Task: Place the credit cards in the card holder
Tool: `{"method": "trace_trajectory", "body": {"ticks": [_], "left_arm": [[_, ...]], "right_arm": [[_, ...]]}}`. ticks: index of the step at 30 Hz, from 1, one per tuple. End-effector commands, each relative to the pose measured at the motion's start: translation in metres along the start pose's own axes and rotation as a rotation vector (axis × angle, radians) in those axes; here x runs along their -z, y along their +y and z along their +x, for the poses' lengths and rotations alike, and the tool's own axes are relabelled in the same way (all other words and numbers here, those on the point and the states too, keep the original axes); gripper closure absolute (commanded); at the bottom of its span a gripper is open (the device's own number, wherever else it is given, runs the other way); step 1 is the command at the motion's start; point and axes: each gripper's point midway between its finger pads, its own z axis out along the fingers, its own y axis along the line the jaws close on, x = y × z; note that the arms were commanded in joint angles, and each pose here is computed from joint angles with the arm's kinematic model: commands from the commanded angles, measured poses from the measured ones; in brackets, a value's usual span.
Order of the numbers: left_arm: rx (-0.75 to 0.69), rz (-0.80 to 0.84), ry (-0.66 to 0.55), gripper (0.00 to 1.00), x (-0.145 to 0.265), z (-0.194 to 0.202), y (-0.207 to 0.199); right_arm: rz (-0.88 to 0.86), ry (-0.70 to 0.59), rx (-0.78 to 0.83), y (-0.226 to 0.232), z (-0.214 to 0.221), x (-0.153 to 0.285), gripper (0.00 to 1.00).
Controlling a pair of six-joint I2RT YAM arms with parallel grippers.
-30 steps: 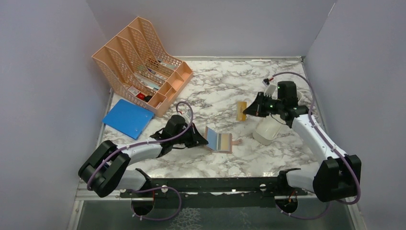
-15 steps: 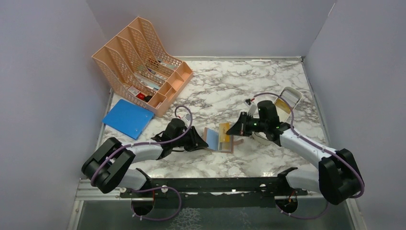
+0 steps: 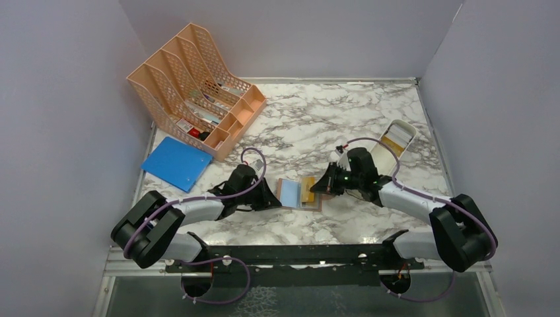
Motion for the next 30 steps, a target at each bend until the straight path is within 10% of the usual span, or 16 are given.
{"method": "trace_trajectory", "body": {"ticks": [1, 30], "left_arm": [[-0.041, 0.007, 0.001, 0.88, -0.002, -0.001, 0.000], [-0.046, -0.004, 0.015, 0.90, -0.002, 0.007, 0.009]], "right_arm": [[0.032, -0.063, -0.007, -0.008, -0.008, -0.007, 0.99], [0.027, -0.041, -0.091, -0.020, 0.014, -0.030, 0.99]]}}
